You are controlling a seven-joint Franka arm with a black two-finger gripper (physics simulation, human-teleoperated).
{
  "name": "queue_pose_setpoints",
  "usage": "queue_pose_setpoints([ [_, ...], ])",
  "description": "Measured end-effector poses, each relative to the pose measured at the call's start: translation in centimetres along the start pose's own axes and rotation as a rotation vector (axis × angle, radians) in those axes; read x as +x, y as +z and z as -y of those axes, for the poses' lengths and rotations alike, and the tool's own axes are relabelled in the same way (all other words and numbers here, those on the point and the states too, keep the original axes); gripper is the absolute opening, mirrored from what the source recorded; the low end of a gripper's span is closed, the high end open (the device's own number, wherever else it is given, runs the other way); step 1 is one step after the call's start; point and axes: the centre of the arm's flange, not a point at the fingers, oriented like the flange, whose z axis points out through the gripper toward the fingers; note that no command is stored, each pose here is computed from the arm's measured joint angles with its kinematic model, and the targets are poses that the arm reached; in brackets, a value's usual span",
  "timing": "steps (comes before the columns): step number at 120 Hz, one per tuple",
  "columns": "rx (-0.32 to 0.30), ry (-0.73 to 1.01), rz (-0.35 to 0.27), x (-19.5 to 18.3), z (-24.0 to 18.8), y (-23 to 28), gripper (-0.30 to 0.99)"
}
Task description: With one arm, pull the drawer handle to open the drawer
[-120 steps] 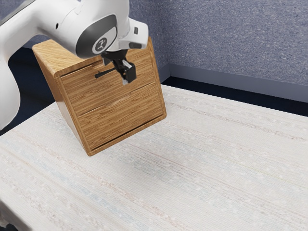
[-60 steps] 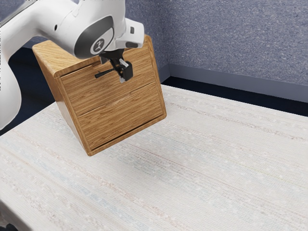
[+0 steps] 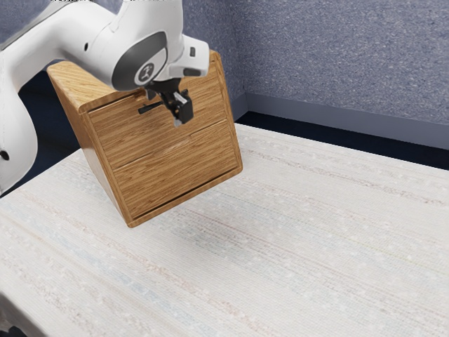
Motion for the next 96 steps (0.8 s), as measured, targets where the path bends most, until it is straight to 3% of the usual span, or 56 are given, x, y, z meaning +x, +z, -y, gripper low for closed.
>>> queue_pose_setpoints([
  [50, -0.028, 0.013, -0.003, 0.6, -1.8, 0.8, 0.69],
  [96, -0.036, 0.068, -0.013, -2.1, -7.1, -3.9, 0.63],
])
